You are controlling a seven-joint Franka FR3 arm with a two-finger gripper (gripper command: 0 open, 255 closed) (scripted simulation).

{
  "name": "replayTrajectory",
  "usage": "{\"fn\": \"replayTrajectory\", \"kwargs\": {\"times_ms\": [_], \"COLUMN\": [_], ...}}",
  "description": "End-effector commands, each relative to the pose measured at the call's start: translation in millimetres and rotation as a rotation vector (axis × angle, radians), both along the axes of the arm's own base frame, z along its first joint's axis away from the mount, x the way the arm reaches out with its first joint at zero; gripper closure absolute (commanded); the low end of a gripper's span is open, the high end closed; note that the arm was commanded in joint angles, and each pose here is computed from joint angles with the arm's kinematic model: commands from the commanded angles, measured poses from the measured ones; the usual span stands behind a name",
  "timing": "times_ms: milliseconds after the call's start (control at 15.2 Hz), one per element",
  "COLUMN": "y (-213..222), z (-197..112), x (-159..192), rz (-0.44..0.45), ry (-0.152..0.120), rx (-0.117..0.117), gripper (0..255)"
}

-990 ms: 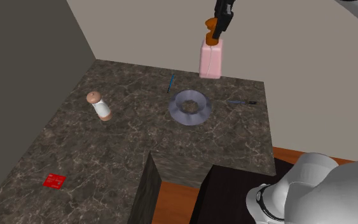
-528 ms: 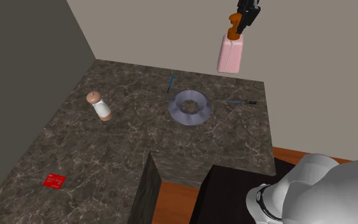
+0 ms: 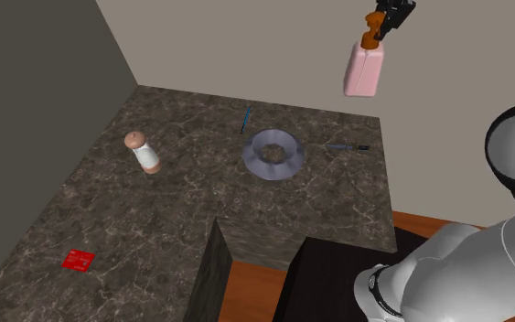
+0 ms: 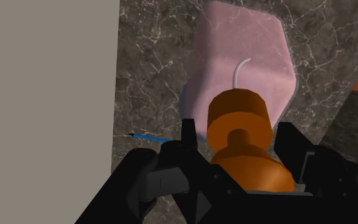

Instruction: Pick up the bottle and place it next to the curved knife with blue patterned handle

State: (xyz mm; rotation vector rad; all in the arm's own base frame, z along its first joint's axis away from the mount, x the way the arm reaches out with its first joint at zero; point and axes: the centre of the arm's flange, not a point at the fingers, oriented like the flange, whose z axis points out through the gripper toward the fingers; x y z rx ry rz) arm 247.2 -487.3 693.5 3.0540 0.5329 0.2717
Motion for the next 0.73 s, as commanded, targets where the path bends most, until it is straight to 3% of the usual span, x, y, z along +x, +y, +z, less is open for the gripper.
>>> {"fn": "replayTrajectory", "kwargs": {"times_ms": [0, 660], "y": [-21.1, -105.2], "z": [1.8, -3.0], "x": [-18.2, -101.5], "rz": [0.003, 0.003], "ry": [0.0, 0.0], "rx": [-0.001, -0.001], "gripper": [255, 255]}}
